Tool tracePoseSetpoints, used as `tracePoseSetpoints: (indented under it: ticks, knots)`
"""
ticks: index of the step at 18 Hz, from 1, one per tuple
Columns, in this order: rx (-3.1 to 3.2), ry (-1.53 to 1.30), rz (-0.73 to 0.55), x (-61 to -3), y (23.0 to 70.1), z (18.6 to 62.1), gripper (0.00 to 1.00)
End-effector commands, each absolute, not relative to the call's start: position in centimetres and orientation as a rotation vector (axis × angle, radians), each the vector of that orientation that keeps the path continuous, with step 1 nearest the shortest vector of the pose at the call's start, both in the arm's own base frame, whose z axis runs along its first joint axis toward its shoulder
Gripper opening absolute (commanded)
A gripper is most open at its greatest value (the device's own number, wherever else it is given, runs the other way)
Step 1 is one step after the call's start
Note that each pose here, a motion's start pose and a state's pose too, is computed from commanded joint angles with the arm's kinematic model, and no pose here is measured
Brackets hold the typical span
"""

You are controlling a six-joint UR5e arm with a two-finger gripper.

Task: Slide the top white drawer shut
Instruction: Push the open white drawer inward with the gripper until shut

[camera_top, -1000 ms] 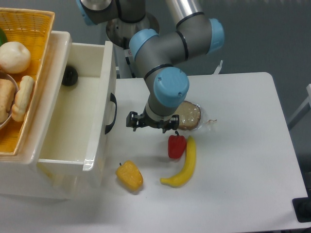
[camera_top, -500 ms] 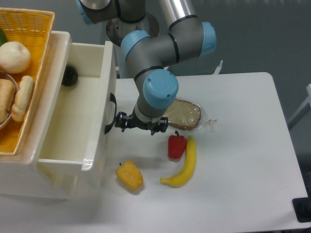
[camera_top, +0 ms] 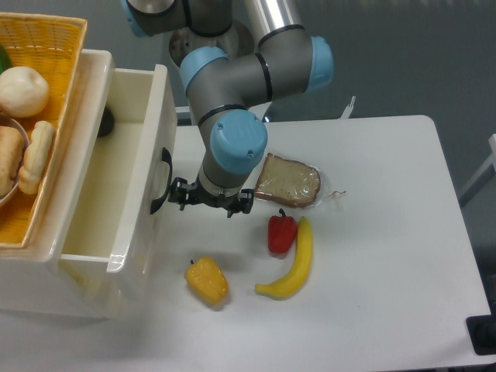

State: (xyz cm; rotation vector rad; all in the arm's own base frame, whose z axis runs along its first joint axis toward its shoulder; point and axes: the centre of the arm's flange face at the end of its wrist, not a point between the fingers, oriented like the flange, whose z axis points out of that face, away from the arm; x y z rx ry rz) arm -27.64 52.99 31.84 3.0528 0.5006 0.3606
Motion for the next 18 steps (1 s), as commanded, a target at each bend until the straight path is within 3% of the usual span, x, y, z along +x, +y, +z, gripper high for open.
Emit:
tracePoseSetpoints:
  ticks: [18]
  knots:
    - [3.065,0.369,0.294,-23.9,54.4,32.6,1.0]
